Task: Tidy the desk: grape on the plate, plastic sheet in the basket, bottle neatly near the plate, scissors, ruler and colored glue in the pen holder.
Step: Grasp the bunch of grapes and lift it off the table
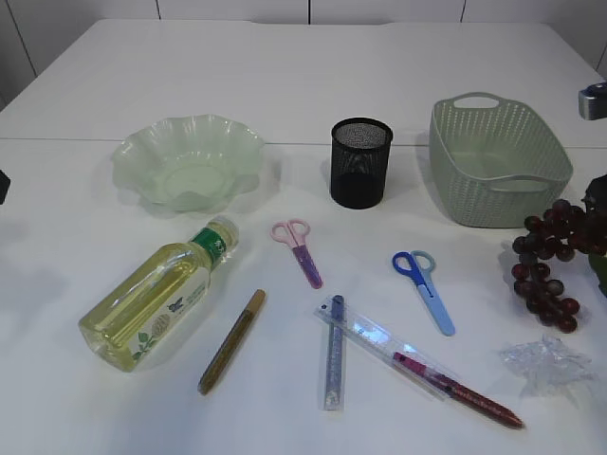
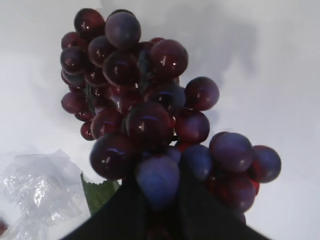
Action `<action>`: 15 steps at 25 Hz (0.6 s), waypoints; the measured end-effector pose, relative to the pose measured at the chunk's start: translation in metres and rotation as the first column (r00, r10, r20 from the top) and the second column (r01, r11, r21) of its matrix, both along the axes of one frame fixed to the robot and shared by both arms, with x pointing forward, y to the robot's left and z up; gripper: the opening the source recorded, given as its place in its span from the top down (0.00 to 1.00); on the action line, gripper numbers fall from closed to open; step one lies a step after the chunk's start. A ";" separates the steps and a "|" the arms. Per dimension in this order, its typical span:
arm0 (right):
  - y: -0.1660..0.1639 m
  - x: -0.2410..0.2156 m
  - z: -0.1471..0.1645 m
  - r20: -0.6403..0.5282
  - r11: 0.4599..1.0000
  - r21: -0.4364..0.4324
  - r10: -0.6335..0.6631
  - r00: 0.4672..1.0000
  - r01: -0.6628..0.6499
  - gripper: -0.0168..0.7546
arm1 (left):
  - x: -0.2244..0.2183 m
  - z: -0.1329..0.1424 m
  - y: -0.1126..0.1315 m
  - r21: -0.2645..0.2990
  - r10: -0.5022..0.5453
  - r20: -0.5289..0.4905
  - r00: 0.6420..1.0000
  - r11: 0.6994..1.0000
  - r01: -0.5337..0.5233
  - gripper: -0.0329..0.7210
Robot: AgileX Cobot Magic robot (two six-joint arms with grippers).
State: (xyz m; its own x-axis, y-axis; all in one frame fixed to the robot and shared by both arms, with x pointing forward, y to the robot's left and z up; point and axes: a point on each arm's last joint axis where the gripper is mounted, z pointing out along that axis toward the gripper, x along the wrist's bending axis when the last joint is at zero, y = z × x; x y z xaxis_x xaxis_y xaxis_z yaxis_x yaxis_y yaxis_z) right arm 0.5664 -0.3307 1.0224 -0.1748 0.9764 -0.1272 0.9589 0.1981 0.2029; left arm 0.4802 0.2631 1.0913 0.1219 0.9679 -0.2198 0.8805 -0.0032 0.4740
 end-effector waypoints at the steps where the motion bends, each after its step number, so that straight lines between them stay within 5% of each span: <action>1: 0.000 -0.003 0.006 0.013 1.000 -0.001 0.000 1.000 0.000 0.87 | 0.000 0.000 0.000 0.000 0.000 -0.001 1.000 1.000 0.000 0.22; 15: 0.009 -0.050 0.083 0.235 0.999 0.043 -0.020 0.972 0.010 0.87 | 0.000 0.000 0.000 0.000 -0.001 -0.002 1.000 1.000 0.001 0.22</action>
